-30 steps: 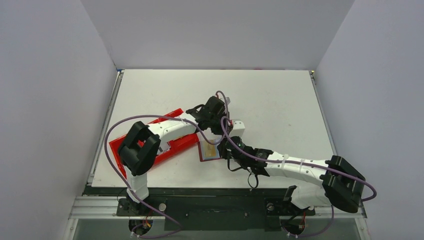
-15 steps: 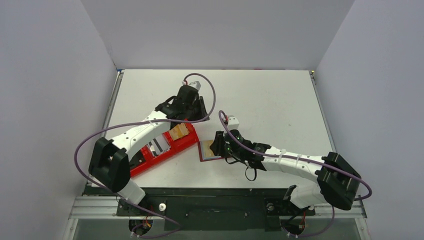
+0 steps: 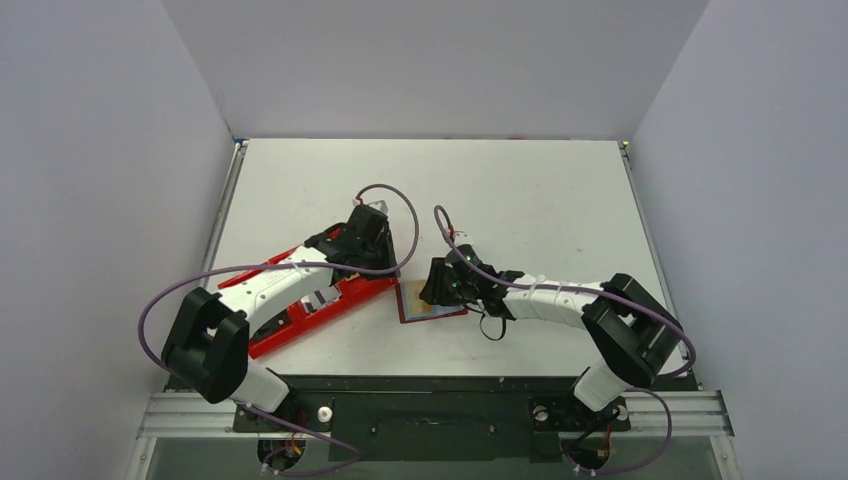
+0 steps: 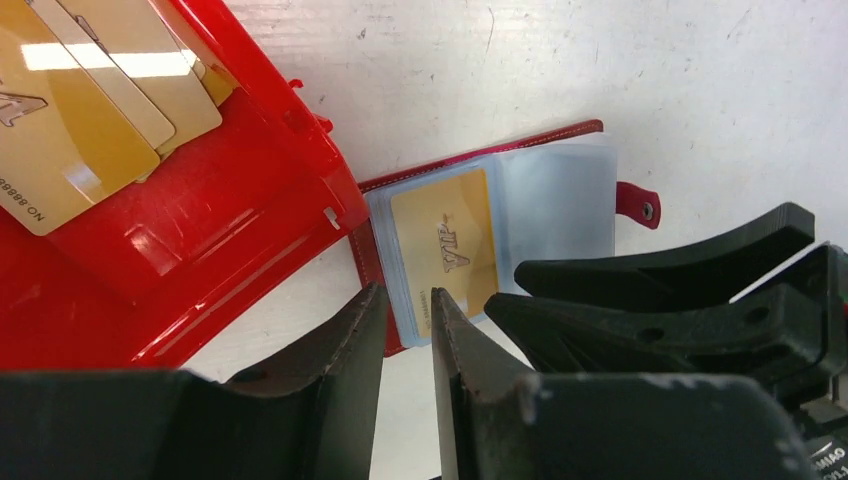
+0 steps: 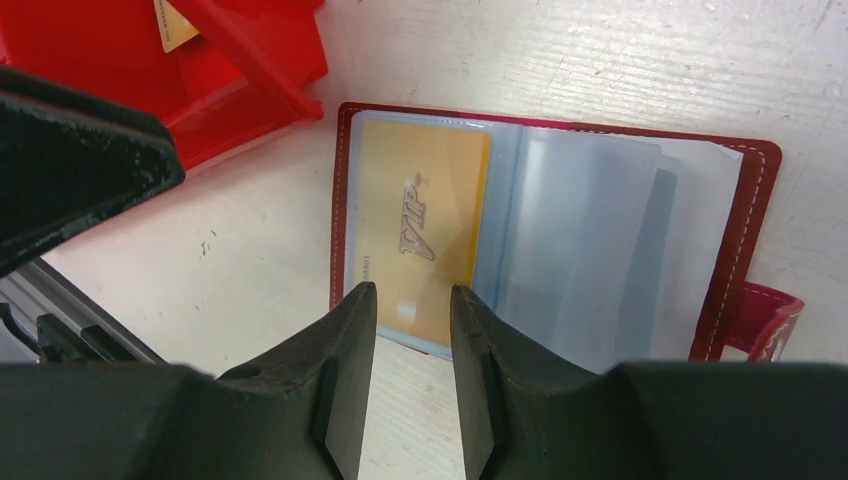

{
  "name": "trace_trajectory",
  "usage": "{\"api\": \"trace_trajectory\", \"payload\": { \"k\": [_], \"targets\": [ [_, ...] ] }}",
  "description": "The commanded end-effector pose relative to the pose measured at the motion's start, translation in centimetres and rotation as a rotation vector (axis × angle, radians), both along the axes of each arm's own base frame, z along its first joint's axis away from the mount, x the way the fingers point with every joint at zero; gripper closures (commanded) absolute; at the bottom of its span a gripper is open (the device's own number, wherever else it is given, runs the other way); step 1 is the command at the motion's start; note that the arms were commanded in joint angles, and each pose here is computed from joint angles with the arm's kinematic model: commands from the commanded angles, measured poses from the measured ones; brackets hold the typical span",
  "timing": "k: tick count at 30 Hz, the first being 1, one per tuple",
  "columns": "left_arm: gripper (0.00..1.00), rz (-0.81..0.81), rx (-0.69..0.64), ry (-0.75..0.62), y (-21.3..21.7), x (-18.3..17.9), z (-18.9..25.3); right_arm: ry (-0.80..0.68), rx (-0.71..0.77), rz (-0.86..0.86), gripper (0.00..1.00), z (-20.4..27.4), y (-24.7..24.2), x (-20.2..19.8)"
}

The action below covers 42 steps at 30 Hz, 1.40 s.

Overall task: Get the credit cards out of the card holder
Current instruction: Remove the credit card from the card holder.

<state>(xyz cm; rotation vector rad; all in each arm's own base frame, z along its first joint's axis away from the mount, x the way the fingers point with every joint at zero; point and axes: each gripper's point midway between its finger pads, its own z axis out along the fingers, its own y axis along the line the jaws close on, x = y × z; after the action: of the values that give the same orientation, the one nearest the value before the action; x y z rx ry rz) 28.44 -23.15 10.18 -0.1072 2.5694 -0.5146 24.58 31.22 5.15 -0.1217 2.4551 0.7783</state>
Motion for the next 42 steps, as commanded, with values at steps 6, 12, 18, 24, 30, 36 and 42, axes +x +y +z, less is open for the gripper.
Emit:
{"api": "trace_trajectory", "payload": {
  "k": [6,12,18,24,30,36,42],
  "targets": [
    [0.84,-0.07,-0.042,0.012,-2.8,-0.5,-1.2,0.017,0.105,-0.04,0.7,0.4,1.0,2.0],
    [0.88,-0.084,-0.011,0.044,-3.5,-1.2,-3.2,0.044,0.129,-0.058,0.7,-0.4,0.5,2.3],
    [0.9,-0.093,0.018,0.074,-3.9,-1.7,-4.9,0.063,0.137,-0.066,0.7,-1.1,0.2,2.3],
    [0.92,-0.074,0.074,0.064,-3.4,-1.6,-5.5,0.079,0.145,-0.071,0.7,-1.7,-0.1,2.2],
    [0.92,-0.065,0.104,0.065,-2.8,-1.7,-5.9,0.096,0.154,-0.074,0.7,-2.1,-0.1,2.2],
    [0.93,-0.07,0.113,0.075,-2.9,-1.8,-6.6,0.105,0.164,-0.085,0.7,-2.4,-0.3,2.2],
    [0.93,-0.08,0.112,0.083,-3.4,-1.9,-7.1,0.12,0.179,-0.09,0.7,-2.6,-0.4,2.0]
  ]
}}
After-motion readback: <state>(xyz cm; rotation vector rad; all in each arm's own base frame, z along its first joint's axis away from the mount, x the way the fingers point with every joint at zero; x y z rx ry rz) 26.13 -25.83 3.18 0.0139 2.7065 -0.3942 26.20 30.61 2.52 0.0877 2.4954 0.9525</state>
